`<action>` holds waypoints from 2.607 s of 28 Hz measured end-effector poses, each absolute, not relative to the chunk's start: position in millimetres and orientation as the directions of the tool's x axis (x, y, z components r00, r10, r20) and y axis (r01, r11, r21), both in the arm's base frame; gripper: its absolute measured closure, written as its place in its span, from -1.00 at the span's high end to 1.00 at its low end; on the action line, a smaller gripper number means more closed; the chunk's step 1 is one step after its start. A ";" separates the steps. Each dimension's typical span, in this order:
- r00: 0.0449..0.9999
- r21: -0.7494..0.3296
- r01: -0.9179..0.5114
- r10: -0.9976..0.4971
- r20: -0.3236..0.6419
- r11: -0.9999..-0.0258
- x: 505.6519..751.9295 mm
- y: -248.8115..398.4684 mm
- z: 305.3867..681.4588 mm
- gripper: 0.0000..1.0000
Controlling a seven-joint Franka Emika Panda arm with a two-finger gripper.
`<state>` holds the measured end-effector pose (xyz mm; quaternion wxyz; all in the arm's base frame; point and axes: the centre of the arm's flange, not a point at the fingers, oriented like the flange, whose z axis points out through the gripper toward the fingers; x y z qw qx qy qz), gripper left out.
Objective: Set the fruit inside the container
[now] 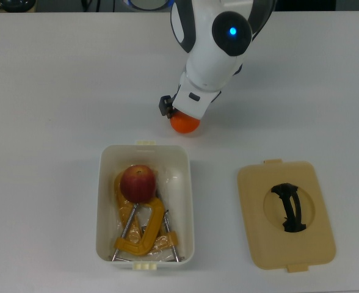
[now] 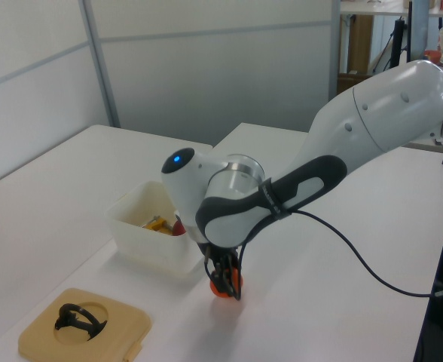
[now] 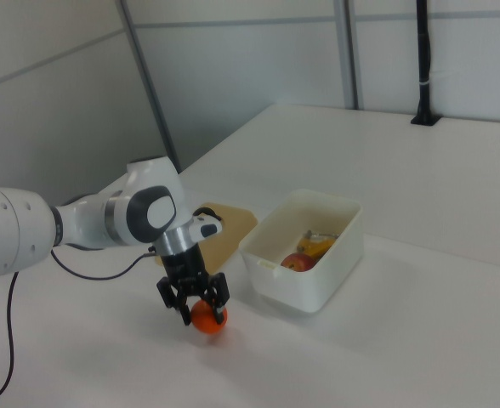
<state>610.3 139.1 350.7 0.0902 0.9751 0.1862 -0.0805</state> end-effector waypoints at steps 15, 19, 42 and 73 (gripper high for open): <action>0.985 0.056 0.154 0.158 0.068 -0.987 662.7 59.5 471.5 0.49; 0.988 0.039 0.113 0.116 0.103 -0.993 668.7 38.1 482.5 0.49; 0.979 0.025 0.000 0.005 0.204 -1.000 690.3 11.9 475.5 1.00; 0.999 0.070 0.035 0.037 0.016 -0.997 659.2 -51.4 482.8 1.00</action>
